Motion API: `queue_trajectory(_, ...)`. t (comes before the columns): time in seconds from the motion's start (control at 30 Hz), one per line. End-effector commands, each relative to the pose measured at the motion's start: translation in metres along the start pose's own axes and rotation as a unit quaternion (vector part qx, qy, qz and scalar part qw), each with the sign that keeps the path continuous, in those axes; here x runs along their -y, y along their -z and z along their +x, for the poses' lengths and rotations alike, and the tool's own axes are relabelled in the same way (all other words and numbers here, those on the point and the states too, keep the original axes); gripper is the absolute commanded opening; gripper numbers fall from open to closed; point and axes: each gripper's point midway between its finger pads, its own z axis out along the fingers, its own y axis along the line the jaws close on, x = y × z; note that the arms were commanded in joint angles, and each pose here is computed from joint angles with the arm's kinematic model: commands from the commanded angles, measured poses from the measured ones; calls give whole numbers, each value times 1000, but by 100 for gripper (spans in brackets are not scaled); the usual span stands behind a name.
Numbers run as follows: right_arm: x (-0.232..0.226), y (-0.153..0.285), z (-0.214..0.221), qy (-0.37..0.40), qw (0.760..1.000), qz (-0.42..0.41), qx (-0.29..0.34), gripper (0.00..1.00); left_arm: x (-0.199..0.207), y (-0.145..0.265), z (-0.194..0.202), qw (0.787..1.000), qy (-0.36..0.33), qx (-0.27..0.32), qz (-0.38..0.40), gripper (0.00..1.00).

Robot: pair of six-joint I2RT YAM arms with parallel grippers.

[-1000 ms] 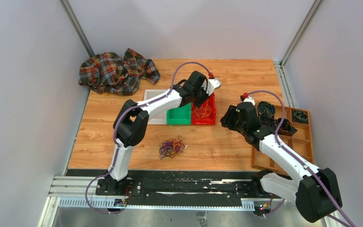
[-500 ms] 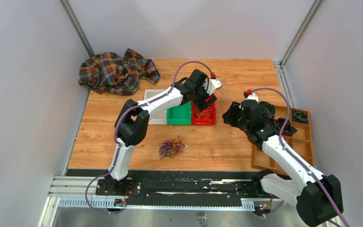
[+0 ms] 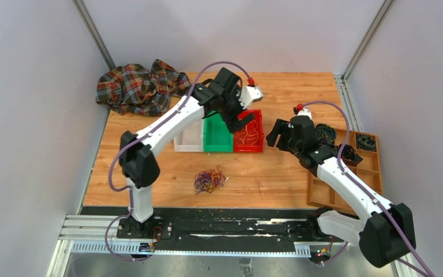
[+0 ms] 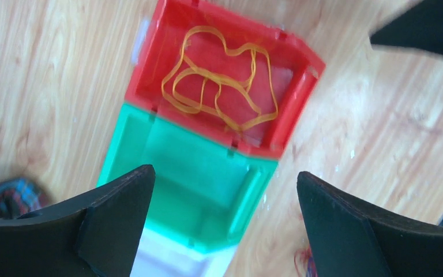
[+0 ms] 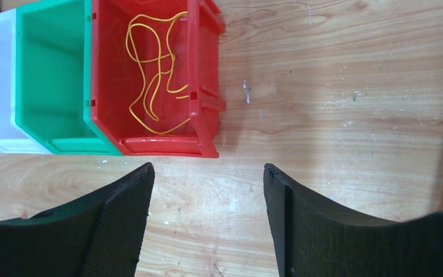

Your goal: Untangle the cables

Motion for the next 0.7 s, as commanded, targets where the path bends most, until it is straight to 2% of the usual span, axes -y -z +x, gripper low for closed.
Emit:
queue_trajectory(0.0,-22,2,1,59,998,15,-30,72,5,58,44,999,10,-35,23,98)
queue_trajectory(0.13,-33,8,32,119,988,23,-93,73,25,73,88,997,2,-58,48,99)
queue_trajectory(0.3,-43,34,98,150,971,-73,-174,74,66,80,115,992,21,-57,113,95)
queue_trajectory(0.4,-39,58,119,166,959,-98,-208,74,87,77,130,985,59,-69,147,90)
queue_trajectory(0.53,-40,81,119,165,955,-111,-219,69,102,61,147,975,134,-95,151,83)
queue_trajectory(0.67,-49,87,108,168,958,-121,-197,65,111,53,145,969,189,-68,147,82)
